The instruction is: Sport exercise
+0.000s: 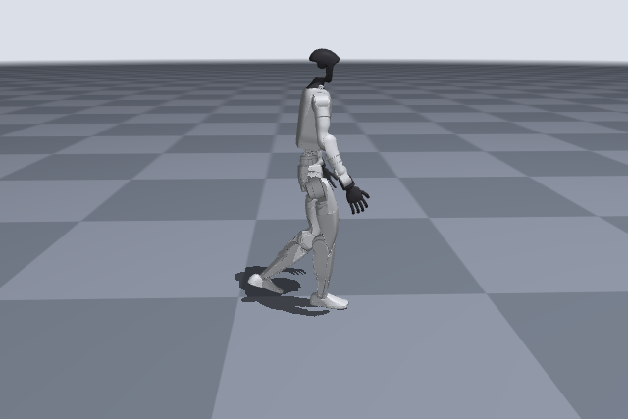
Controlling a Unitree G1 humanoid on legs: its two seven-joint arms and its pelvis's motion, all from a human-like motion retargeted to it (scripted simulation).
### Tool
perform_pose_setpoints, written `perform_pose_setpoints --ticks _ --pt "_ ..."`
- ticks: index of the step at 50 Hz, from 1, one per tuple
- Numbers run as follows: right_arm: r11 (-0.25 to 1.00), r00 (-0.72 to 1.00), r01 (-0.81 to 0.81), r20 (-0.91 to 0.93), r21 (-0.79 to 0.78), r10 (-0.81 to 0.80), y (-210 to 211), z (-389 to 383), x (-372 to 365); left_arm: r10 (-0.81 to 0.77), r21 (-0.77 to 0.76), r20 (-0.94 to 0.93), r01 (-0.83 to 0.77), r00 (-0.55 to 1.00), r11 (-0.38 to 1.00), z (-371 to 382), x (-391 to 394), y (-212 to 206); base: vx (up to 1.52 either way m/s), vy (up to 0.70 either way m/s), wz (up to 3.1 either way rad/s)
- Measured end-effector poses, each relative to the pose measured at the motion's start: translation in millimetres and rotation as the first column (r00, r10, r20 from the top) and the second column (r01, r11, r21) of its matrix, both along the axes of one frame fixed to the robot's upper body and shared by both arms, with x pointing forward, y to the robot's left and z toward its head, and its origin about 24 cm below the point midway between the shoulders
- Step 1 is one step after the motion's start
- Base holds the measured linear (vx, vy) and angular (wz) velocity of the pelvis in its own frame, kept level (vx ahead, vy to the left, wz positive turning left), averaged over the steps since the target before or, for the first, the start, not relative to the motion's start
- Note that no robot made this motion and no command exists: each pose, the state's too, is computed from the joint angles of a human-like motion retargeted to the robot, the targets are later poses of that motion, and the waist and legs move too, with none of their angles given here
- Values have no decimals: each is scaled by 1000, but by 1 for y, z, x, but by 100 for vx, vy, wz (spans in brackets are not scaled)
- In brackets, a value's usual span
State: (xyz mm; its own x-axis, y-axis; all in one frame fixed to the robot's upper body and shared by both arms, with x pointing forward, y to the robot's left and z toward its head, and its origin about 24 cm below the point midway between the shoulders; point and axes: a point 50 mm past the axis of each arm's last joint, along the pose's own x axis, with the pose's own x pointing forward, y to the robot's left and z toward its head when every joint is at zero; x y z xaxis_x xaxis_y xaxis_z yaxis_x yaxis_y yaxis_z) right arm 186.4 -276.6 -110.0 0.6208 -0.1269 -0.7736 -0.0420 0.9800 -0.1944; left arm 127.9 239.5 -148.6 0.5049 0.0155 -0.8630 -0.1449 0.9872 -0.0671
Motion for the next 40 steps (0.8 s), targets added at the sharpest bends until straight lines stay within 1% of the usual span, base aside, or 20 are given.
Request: perform_pose_setpoints --ticks 4,8,12,17,23,28,30,34,40 --pt "995 989 98 -115 -7 -98 -19 -13 -42 -76 73 271 59 960 996 44 93 -3 -57 1 28" --pt "993 973 119 -197 0 -117 -20 -23 -72 -165 147 458 109 874 983 90 155 -16 -57 2 31" --pt "996 966 87 -246 23 -79 -11 -30 -85 -227 207 566 129 793 970 129 193 -27 -50 -1 8" --pt "997 956 50 -292 57 -31 3 -38 -100 -263 224 604 157 752 962 144 206 -37 -40 -4 15" --pt "995 956 29 -294 93 0 19 -44 -104 -319 223 530 233 786 946 121 188 -39 -30 -5 -6" --pt "993 973 19 -232 120 9 38 -44 -83 -322 190 376 268 869 945 80 145 -23 -21 -9 -40" --pt "991 981 14 -192 136 12 48 -42 -70 -294 170 293 253 910 952 62 121 -13 -17 -14 -58" --pt "986 995 -10 -96 167 26 64 -34 -40 -188 145 122 170 975 975 31 66 11 -16 -19 -61" --pt "983 998 -44 51 177 35 69 -15 1 -18 131 -78 28 997 991 6 -11 35 -19 -25 -44"
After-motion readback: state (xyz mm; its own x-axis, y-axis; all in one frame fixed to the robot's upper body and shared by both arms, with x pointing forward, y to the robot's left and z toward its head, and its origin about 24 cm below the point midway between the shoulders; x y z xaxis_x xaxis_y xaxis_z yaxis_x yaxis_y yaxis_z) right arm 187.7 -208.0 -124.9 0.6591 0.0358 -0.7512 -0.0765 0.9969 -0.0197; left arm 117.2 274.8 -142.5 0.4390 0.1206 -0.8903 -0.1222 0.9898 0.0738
